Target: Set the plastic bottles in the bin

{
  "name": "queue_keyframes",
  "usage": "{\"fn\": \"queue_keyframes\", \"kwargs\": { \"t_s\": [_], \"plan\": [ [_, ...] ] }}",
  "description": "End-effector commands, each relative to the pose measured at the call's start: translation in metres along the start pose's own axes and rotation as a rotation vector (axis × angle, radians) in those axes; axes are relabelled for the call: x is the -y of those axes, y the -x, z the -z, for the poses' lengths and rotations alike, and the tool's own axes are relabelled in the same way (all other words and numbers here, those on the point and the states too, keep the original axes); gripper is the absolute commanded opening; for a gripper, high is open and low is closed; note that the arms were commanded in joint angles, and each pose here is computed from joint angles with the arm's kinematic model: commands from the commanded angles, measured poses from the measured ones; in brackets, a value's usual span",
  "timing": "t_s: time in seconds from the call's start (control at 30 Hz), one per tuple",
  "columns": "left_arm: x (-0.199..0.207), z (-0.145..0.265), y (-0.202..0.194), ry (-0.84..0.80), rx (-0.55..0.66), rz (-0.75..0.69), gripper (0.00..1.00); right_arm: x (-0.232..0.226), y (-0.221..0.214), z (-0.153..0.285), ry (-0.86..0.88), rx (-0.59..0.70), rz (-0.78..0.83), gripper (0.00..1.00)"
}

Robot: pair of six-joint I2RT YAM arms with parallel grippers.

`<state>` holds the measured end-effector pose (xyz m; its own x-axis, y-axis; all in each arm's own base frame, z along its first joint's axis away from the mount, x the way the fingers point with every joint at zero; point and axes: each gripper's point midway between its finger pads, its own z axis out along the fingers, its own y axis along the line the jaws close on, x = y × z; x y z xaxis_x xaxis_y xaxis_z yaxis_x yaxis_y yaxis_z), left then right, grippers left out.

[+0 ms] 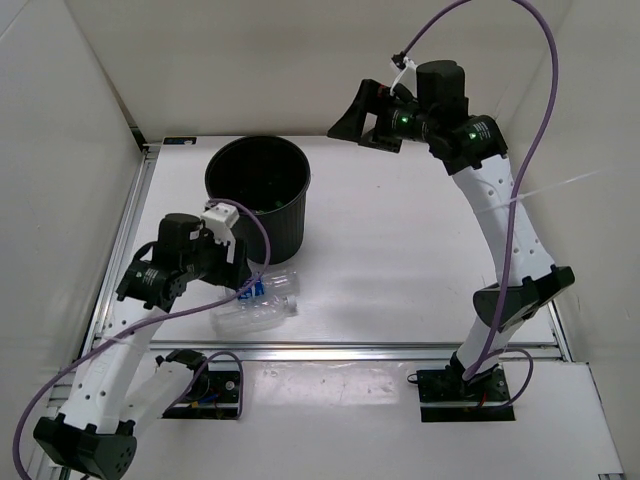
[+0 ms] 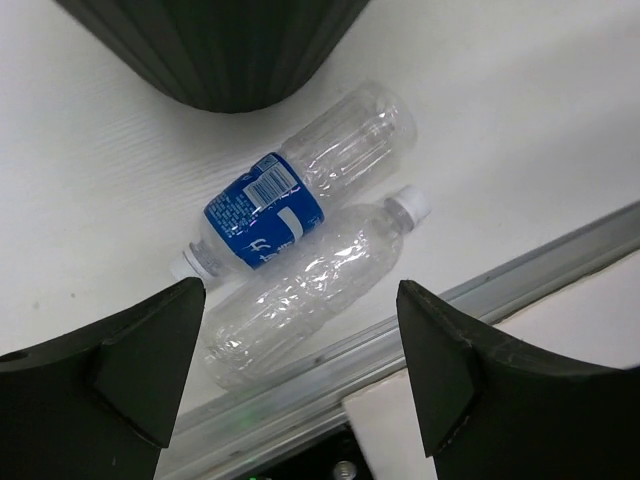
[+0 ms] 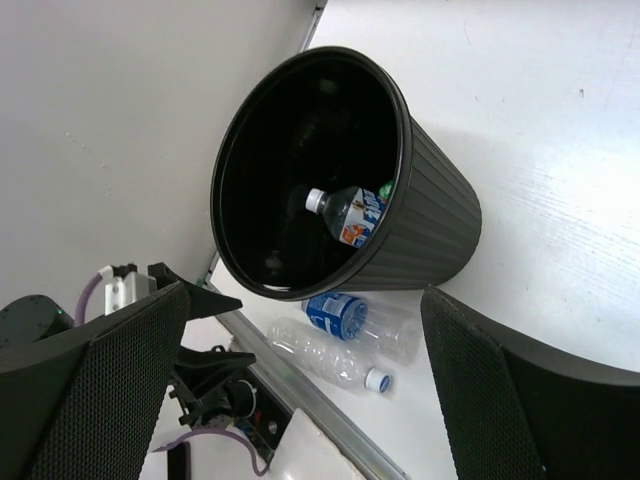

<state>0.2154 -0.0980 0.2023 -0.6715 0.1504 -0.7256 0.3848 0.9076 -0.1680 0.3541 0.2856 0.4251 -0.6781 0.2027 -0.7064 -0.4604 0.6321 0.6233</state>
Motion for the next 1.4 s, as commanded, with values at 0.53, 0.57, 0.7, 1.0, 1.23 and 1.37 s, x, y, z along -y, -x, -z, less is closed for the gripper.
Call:
{"fn": "queue_keyframes", "kwargs": {
  "t_s": [0.53,0.57,0.7,1.0,1.23,1.37],
  "plan": [
    [0.054,-0.063,-0.058,-0.233,-0.257,-0.498,0.9,0.023,0.011,0.024,0.006,-0.013,0.0,1.0],
    [0.057,-0.068,-0.061,-0.241,-0.275,-0.505,0.9,0.025,0.012,0.026,0.01,-0.014,-0.003,1.0],
    [0.056,-0.079,-0.075,-0.227,-0.33,-0.514,0.9,0.028,0.015,0.029,0.013,-0.011,-0.009,1.0],
    [0.052,-0.096,-0.092,-0.205,-0.358,-0.494,0.92,0.053,0.017,0.032,-0.012,-0.019,-0.053,1.0],
    [0.056,-0.108,-0.113,-0.201,-0.401,-0.509,0.92,0.063,0.015,0.035,-0.026,-0.025,-0.083,1.0],
    [0.058,-0.111,-0.121,-0.193,-0.419,-0.556,0.89,0.066,0.015,0.037,-0.034,-0.021,-0.088,1.0]
  ]
}}
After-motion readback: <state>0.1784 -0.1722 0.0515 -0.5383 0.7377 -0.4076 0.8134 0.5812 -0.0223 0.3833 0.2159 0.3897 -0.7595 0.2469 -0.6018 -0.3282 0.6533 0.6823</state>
